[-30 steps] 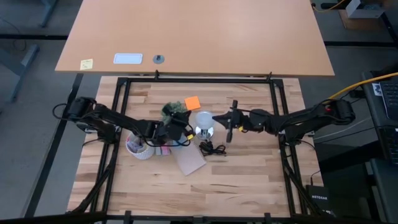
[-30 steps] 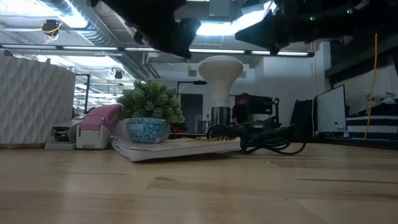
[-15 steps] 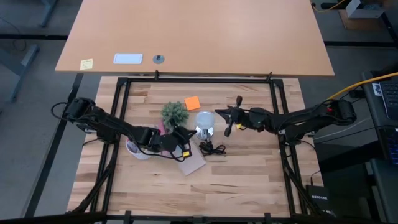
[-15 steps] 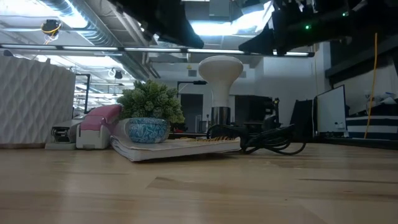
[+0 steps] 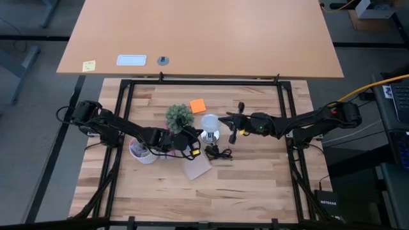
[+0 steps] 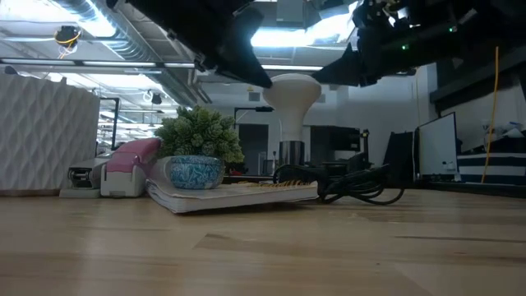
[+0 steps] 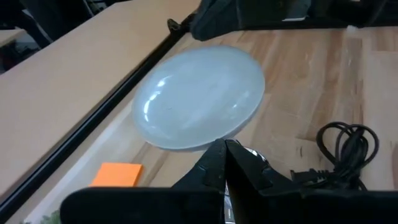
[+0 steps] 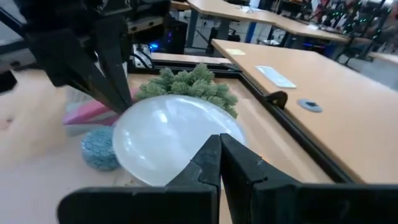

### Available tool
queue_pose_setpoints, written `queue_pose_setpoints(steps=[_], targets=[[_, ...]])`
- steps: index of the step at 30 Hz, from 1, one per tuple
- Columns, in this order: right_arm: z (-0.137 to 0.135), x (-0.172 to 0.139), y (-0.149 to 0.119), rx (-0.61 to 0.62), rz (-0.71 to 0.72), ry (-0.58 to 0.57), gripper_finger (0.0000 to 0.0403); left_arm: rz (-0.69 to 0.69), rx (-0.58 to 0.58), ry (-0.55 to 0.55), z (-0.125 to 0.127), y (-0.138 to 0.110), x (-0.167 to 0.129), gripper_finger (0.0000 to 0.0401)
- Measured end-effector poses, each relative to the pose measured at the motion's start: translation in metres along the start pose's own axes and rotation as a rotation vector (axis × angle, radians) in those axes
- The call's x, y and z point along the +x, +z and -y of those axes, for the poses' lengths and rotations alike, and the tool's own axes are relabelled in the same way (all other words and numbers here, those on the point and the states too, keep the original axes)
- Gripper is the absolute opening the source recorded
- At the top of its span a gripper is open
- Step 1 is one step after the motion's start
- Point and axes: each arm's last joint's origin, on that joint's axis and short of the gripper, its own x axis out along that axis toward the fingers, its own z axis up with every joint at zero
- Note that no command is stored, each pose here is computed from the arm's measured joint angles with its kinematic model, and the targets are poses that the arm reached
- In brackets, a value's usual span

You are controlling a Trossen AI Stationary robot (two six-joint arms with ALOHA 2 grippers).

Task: Screw lightbulb
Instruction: Insert the lightbulb into the silver lamp socket

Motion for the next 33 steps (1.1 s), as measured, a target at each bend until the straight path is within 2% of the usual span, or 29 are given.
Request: queue_pose_setpoints(steps=[12,19,28,33], targets=[[-0.005,0.0,-0.001,0.165,-0.012,0.164,0.0012,-0.01,-0.006,0.055,-0.009,0.0,0.007,0.0],[-0.006,-0.001,0.002,0.184,0.019,0.215,0.0012,-0.063,0.014,0.089,-0.018,-0.005,0.012,0.0],[-0.005,-0.001,0.008,0.19,0.083,0.208,0.0012,-0.088,-0.002,0.097,-0.019,-0.008,0.013,0.0],[-0.003,-0.001,0.008,0.156,0.084,0.129,0.0012,-0.078,0.009,0.066,-0.01,-0.008,0.006,0.0]])
